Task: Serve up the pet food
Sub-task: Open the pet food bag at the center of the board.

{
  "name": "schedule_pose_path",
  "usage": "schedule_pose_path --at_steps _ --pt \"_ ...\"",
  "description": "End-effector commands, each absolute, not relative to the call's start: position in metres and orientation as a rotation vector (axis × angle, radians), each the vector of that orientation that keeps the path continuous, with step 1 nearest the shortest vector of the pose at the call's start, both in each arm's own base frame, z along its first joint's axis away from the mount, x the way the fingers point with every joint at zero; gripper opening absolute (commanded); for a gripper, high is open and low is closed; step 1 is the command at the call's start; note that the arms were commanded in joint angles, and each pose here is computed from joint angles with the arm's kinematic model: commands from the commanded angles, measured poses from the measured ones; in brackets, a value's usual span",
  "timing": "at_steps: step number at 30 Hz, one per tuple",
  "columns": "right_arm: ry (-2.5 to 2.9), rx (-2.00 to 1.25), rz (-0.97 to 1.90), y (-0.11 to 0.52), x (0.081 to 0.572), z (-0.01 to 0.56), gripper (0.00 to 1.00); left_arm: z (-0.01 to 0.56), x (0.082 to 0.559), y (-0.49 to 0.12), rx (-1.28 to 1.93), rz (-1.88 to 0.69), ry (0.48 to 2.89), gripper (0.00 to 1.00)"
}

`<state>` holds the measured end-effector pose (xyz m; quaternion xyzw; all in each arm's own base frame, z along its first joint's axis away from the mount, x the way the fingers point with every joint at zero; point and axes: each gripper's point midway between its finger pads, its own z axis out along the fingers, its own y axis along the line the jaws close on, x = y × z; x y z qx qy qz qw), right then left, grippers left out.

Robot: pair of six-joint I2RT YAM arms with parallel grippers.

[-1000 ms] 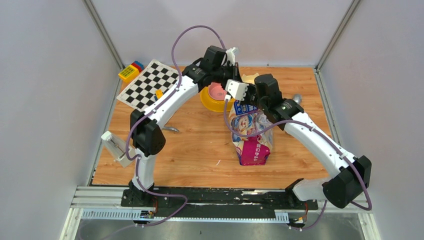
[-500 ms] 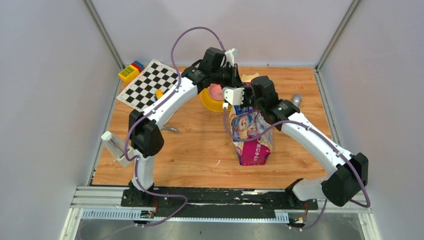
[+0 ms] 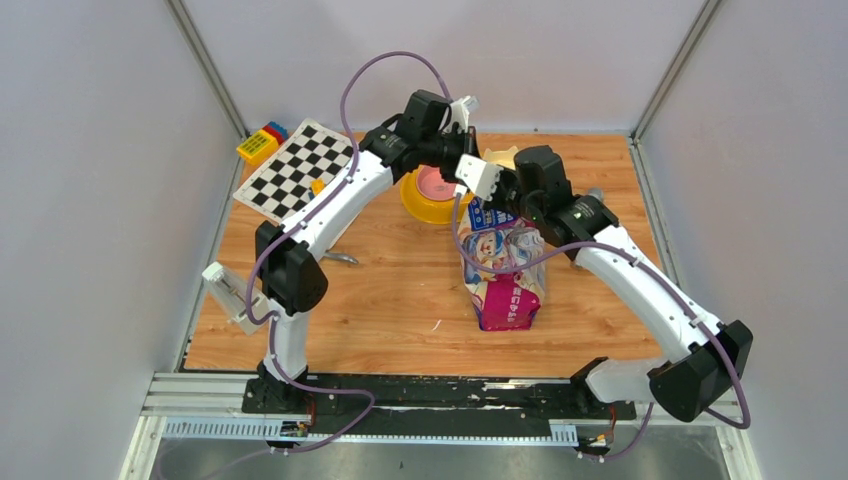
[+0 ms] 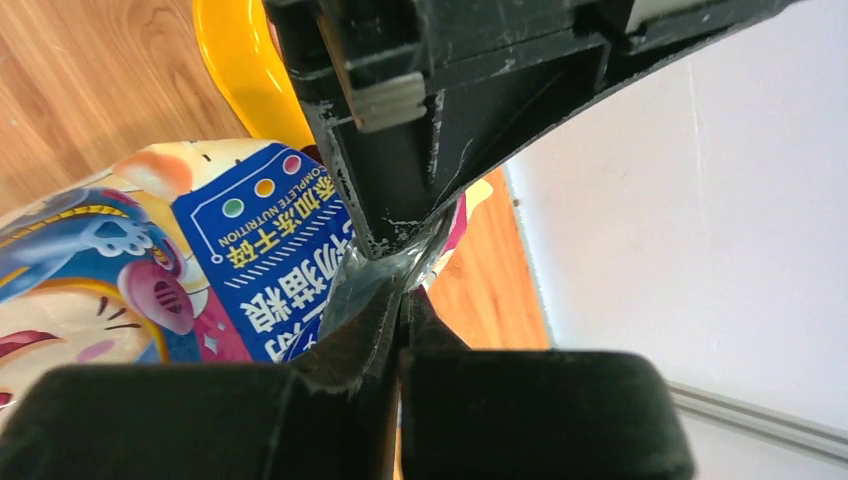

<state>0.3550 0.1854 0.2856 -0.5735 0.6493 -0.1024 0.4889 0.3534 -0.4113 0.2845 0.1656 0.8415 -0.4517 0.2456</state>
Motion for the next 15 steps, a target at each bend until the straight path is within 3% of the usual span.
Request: schedule_pose_path --at_steps 1,4,15 --pt "1.651 -1.315 -0.058 0.197 0.333 0.275 0.00 0.323 0.343 -0.419 0.498 -1.332 2.203 0.00" --pt "1.655 -1.270 -0.035 0.199 0.334 0.278 0.00 0.326 0.341 -0.421 0.500 -1.353 2.197 0.01" --pt "1.659 -1.172 0.039 0.209 0.340 0.298 0.00 0.318 0.343 -0.422 0.495 -1.319 2.215 0.20"
